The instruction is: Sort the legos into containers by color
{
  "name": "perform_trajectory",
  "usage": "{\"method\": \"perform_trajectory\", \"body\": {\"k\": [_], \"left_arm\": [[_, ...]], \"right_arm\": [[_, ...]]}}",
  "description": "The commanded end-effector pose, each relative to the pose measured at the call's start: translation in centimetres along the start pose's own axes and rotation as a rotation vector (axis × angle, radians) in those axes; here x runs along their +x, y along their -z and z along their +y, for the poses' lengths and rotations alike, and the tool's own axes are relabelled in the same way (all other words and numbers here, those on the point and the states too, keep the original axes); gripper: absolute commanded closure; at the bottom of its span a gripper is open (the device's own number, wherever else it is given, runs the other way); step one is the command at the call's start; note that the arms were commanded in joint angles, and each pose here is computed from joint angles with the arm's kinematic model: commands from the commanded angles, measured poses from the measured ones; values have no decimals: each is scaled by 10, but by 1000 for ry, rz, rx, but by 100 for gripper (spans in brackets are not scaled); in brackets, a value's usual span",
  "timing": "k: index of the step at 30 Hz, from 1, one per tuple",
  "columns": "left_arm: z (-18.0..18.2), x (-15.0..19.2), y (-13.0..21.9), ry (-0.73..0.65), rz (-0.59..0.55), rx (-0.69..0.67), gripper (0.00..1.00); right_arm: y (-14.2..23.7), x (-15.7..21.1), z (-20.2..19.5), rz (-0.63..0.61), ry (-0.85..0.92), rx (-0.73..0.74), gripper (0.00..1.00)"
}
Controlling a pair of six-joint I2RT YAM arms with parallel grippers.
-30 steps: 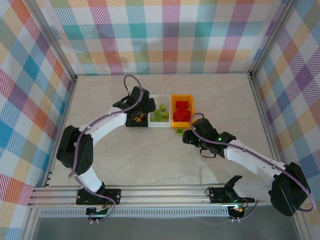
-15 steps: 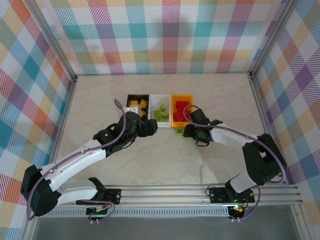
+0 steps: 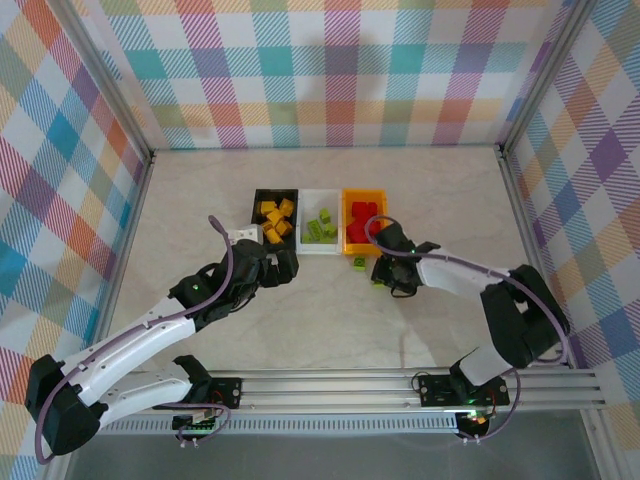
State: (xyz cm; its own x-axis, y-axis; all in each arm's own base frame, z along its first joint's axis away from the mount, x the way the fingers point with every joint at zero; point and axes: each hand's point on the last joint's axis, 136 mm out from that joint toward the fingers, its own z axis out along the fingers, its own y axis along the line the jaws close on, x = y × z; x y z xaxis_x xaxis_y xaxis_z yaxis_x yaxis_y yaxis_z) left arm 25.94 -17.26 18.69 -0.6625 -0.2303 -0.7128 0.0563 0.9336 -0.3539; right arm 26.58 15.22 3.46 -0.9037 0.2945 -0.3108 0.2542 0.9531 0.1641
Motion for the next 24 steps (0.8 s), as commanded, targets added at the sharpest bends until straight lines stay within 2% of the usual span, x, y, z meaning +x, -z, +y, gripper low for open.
{"method": "perform_trajectory", "body": {"k": [1, 3, 5, 7, 10, 16, 20, 24], "left_arm": [[7, 6, -1, 8, 3, -20, 0], [7, 9, -3, 8, 13, -20, 0], [8, 12, -3, 7, 24, -22, 0], [9, 14, -4, 6, 32, -27, 0], [12, 16, -3, 10, 32, -36, 0], [22, 20, -2, 7, 33, -71, 0], [29, 26, -4, 13, 44, -90, 0], [32, 31, -3, 16, 52, -93, 0]], "right_arm": [[15, 39, -32, 69, 18, 102, 43], [25, 42, -27, 58, 43, 71, 40], [32, 40, -12, 47, 81, -6, 30], [34, 36, -1, 42, 105, -44, 25], [26, 39, 5, 77, 129, -37, 25], [2, 49, 7, 131, 165, 2, 34], [0, 44, 10, 120, 207, 27, 50], [7, 38, 19, 96, 237, -7, 62]]}}
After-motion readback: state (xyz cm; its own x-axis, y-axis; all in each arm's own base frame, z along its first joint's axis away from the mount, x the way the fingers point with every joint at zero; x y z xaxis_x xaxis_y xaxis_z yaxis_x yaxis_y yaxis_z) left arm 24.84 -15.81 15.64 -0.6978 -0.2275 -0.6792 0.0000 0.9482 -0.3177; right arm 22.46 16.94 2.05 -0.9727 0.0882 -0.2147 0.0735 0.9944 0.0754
